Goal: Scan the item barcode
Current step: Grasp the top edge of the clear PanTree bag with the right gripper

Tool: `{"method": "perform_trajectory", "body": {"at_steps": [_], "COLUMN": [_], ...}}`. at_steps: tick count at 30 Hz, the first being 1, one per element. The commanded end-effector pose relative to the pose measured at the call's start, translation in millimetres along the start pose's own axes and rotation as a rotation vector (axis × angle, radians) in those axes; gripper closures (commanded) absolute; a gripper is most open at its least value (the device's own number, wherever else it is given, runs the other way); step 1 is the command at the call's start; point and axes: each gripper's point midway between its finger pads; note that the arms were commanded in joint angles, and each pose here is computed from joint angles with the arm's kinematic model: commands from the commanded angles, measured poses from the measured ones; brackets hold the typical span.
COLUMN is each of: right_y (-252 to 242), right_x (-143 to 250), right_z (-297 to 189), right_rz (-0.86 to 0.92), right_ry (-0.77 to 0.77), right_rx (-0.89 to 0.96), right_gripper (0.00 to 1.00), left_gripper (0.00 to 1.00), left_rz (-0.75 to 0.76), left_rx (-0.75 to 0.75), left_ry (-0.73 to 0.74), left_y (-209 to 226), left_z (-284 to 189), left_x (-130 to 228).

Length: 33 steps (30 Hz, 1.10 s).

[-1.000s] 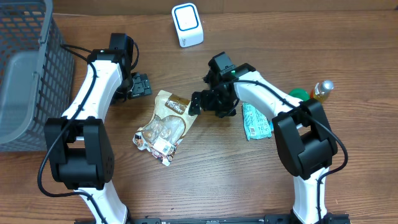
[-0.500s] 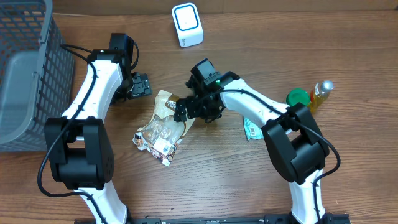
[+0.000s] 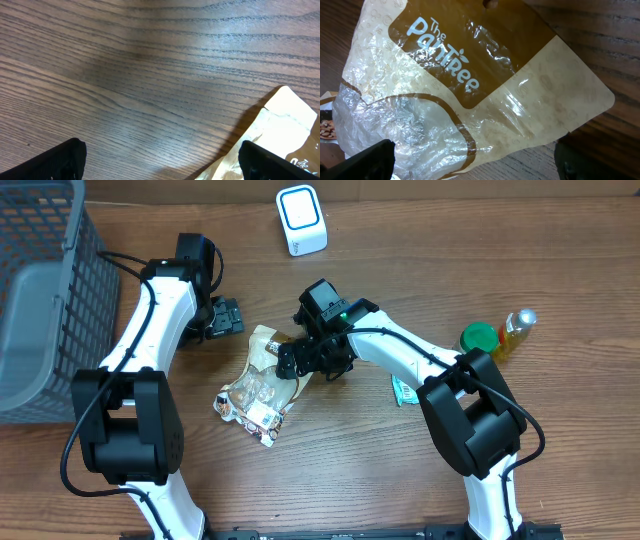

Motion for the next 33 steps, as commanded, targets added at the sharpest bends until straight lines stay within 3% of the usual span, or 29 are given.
{"method": "perform_trajectory", "body": {"at_steps": [1, 15, 23, 24, 25, 26, 33], "right_y": [-30.8, -31.1, -31.2, -31.1, -30.9, -30.6, -30.6], "right_x": [20.3, 19.7, 20.5, 19.9, 19.2, 18.5, 18.0], "right_z": [23.7, 23.6, 23.4, 23.5, 23.7, 23.6, 23.8], "right_rz": [0.028, 0.028, 0.029, 0.028, 0.027, 0.026, 0.025], "right_ry": [0.068, 0.066, 0.069, 0.066, 0.064, 0.061, 0.059], "right_rx": [0.100, 0.100, 0.101, 0.100, 0.099, 0.098, 0.098], "right_gripper": [0.00, 0.00, 0.00, 0.00, 0.00, 0.00, 0.00], "left_gripper": [0.01, 0.00, 0.00, 0.27, 0.80, 0.96, 0.96], "left_rz": [0.005, 0.002, 0.003, 0.004, 0.017, 0.017, -0.004], "left_rx": [0.001, 0.239, 0.235, 0.234, 0.232, 0.228, 0.184], "left_ry": [-0.032, 0.076, 0.079, 0.079, 0.082, 0.091, 0.194], "left_y": [-0.5, -41.3, -40.6, -40.3, -39.7, -38.8, -31.8], "left_z": [-10.3, -15.6, -15.2, -15.2, -15.1, -15.1, -12.8], "left_x": [-5.4, 12.9, 13.7, 13.7, 14.9, 17.1, 44.6]}}
Point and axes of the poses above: each gripper's point midway between its finger pads, its own z axis out along the fingers, its own y axis along the line the jaws close on, x = y × z, and after that the axes turned 4 degrees about -z, right-handed
